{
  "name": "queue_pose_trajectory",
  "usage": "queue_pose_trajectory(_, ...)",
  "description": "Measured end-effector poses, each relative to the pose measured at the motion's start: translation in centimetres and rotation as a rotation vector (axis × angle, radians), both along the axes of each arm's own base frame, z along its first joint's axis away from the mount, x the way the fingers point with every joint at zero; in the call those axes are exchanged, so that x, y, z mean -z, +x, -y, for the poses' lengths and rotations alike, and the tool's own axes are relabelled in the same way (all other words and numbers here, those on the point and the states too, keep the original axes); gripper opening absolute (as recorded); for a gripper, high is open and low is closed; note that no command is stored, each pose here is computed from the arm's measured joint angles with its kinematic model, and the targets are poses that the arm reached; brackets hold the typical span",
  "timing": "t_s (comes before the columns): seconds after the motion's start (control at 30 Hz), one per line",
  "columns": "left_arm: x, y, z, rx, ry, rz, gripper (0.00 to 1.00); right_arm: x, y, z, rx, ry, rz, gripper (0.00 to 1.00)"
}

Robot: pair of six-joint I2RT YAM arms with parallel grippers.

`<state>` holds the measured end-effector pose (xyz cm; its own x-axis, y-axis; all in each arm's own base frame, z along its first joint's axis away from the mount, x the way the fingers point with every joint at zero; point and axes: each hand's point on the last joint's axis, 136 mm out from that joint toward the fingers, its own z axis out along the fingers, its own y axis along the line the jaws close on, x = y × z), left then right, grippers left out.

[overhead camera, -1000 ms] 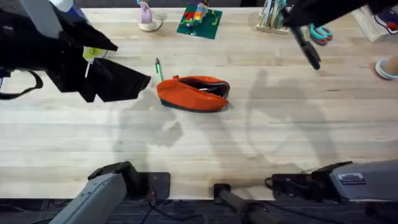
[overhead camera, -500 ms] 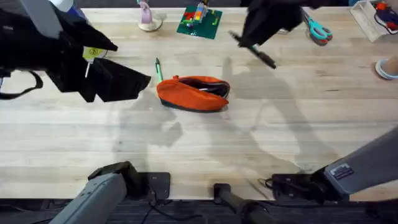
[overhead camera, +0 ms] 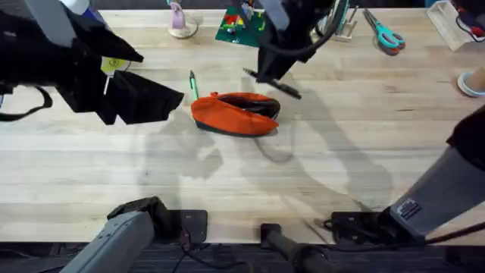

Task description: Unzip the bag, pick up the pens from the table one at a time and place them inside, then zip the bag closed.

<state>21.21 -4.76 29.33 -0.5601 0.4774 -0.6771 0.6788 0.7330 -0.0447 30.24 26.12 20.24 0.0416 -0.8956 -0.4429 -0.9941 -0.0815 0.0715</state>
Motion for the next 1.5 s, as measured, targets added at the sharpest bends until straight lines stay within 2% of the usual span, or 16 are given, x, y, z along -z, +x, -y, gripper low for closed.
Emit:
queue_pose_trajectory(0.37, 0.0, 0.0, 0.0, 0.000, 0.000, 0.000, 0.993, 5.0, -2.5, -2.2, -0.049, -0.006, -0.077, 0.034)
queue_pose_trajectory(0.77, 0.0, 0.0, 0.0, 0.000, 0.000, 0.000, 0.993, 5.9, -1.6, -3.4, -0.013, 0.023, -0.059, 0.034)
queue_pose_trajectory(1.07, 0.0, 0.0, 0.0, 0.000, 0.000, 0.000, 0.994, 9.4, -1.3, -3.7, -0.009, -0.019, -0.119, 0.034)
queue_pose_trajectory(1.5, 0.0, 0.0, 0.0, 0.000, 0.000, 0.000, 0.992, 9.3, 0.2, -4.6, -0.005, 0.021, -0.057, 0.034)
